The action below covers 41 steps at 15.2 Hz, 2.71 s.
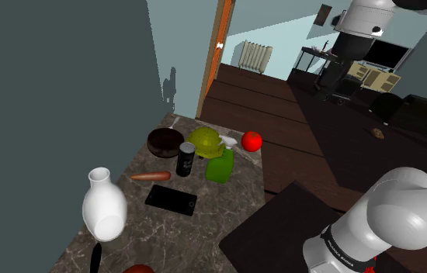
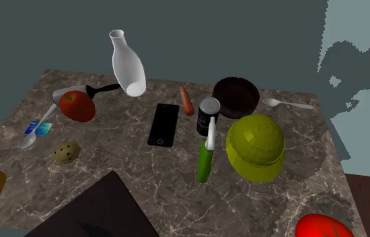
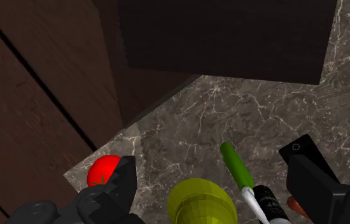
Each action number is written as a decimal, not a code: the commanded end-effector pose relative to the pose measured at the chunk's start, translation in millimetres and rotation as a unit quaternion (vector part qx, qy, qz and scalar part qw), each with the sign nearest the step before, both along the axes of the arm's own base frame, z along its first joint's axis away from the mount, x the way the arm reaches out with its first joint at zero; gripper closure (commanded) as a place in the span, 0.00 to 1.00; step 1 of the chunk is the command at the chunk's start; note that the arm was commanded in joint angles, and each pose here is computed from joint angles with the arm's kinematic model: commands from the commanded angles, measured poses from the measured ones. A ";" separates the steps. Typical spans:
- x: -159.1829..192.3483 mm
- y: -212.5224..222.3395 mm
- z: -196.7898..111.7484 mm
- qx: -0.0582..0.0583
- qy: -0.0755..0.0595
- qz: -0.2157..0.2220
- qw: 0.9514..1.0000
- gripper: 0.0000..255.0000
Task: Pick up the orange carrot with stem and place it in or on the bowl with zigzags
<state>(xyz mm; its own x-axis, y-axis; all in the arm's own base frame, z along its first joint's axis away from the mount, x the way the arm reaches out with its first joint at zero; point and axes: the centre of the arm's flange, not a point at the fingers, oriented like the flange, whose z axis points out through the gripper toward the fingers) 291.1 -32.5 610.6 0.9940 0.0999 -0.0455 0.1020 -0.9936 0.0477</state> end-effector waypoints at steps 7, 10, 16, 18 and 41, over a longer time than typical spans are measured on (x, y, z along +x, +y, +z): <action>53.9 24.0 -52.1 0.002 0.001 0.056 0.998 0.00; 79.7 38.3 -78.2 0.003 0.001 0.084 0.996 0.00; 128.7 71.3 -130.2 0.004 0.002 0.140 0.990 0.00; 144.1 83.6 -147.6 0.005 0.002 0.159 0.987 0.00; 282.2 261.8 -346.3 0.012 0.005 0.367 0.930 0.00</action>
